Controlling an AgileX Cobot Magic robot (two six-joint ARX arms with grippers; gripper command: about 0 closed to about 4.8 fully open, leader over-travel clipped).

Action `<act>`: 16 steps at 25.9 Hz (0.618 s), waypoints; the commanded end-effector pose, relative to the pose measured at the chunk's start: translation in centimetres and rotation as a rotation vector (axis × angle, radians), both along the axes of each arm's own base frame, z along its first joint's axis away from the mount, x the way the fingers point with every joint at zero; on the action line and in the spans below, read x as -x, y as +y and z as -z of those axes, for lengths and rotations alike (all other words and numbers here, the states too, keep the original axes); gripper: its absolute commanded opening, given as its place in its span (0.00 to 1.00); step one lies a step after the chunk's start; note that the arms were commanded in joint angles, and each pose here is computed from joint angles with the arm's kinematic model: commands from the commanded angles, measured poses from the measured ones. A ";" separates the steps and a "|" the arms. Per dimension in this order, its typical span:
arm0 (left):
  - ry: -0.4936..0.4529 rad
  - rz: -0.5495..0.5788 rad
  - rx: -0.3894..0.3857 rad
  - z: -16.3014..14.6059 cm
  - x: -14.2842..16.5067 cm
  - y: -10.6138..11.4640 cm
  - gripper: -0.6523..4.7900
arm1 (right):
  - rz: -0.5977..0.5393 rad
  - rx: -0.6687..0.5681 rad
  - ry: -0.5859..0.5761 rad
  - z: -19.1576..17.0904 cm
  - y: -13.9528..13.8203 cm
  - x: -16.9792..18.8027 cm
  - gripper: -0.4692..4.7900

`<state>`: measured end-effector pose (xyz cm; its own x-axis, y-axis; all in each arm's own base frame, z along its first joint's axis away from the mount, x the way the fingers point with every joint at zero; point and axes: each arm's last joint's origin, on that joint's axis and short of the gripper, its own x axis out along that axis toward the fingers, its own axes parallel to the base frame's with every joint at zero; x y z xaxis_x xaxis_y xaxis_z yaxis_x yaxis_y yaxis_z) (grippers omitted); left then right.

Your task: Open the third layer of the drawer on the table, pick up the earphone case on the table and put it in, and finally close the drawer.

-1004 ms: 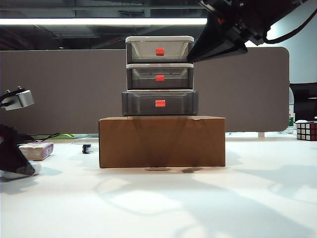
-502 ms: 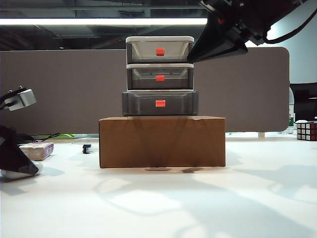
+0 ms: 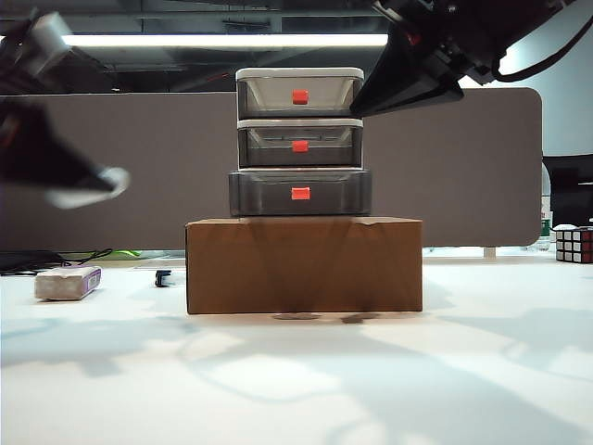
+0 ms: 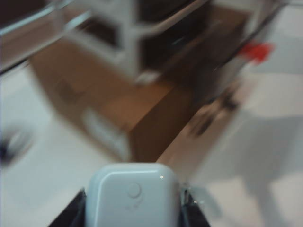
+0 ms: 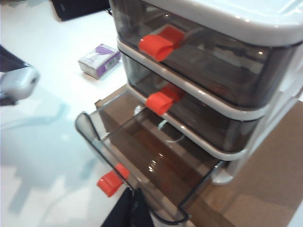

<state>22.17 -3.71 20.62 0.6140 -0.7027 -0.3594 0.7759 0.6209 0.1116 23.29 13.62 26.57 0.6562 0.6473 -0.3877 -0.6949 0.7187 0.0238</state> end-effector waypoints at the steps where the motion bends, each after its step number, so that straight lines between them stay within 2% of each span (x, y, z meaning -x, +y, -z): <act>1: -0.117 0.068 -0.010 -3.5 -1.1 -3.5 0.29 | 0.010 -0.008 -0.029 -0.5 0.0 0.0 0.08; 5: -0.153 0.143 -0.008 -5.7 -3.6 -7.1 0.29 | 0.011 -0.012 -0.037 -0.7 -0.1 0.1 0.08; 9: -0.121 0.220 -0.012 -5.4 -5.8 -10.3 0.29 | 0.014 -0.017 -0.049 -1.0 -0.2 0.3 0.08; 12: -0.105 0.282 -0.021 -4.3 -6.0 -13.0 0.29 | 0.015 -0.016 -0.047 -1.0 -0.3 0.3 0.08; 16: -0.091 0.276 -0.047 -3.1 -6.1 -14.0 0.29 | 0.014 -0.012 -0.039 -0.9 -0.3 0.4 0.08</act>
<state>28.14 -17.78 23.56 0.4126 -0.8384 -0.3563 0.9103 0.3647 0.1958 22.92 13.37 27.23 0.6755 0.6402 -0.3657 -0.6847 0.7288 0.0110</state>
